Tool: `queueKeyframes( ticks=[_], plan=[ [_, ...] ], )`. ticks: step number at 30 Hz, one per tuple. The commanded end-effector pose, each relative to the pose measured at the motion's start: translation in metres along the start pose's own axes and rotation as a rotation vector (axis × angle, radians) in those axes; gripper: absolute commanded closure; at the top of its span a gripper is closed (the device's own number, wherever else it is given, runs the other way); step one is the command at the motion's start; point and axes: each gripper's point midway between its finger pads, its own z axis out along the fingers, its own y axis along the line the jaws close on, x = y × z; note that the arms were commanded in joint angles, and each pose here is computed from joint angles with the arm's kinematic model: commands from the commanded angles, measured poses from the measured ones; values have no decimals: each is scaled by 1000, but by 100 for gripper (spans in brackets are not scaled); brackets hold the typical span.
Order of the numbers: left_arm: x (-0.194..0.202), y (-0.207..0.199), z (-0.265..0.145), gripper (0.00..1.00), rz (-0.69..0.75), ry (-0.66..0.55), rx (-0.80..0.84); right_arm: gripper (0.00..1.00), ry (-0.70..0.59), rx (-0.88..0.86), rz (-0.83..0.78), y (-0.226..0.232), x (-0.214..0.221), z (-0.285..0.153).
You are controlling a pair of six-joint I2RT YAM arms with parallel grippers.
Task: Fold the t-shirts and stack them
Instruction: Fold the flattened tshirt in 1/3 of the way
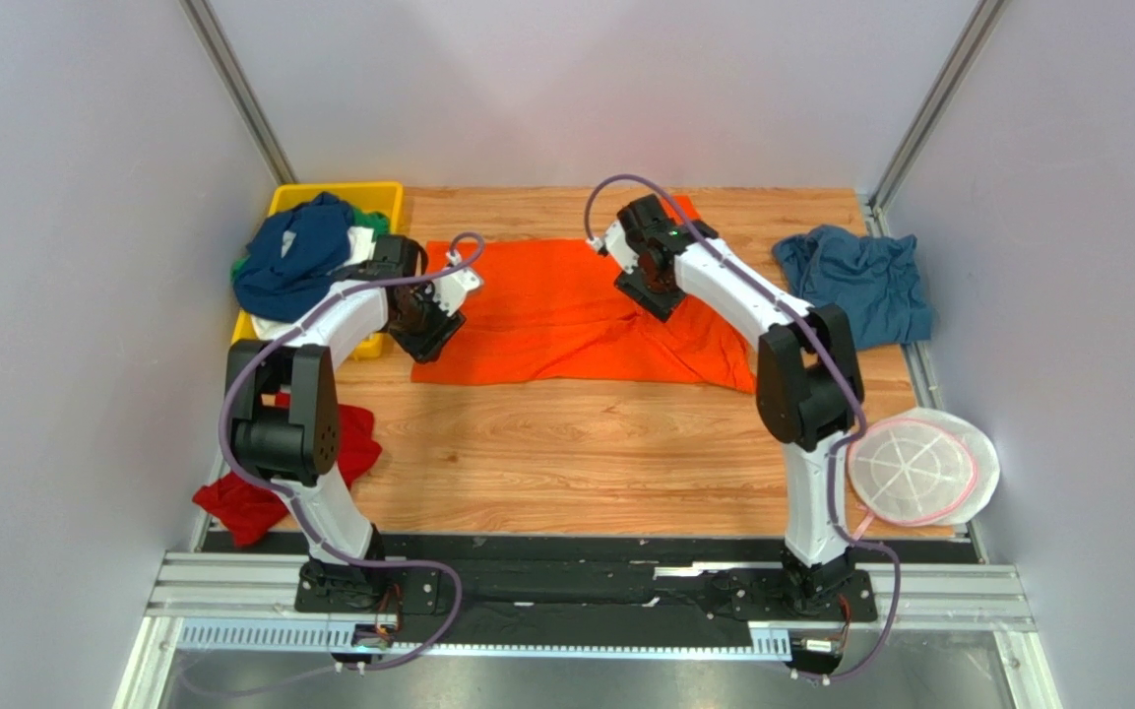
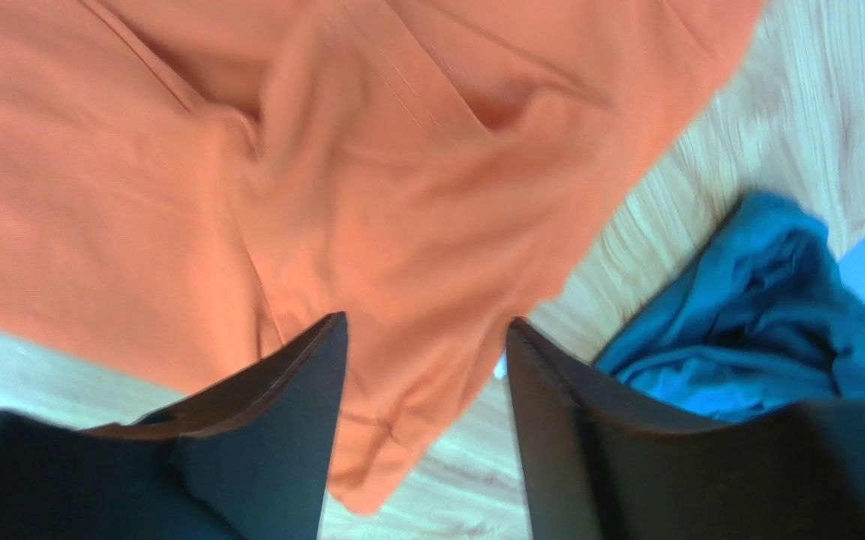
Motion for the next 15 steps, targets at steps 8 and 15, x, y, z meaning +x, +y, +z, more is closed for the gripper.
queueKeyframes(
  ticks=[8, 15],
  plan=[
    [-22, -8, -14, 23, 8, -72, 22, 28, -40, 28, 144, -11, 41, -13],
    [-25, -4, 2, 20, 8, -43, 33, 13, 1, 21, 148, -7, 55, 8]
  ],
)
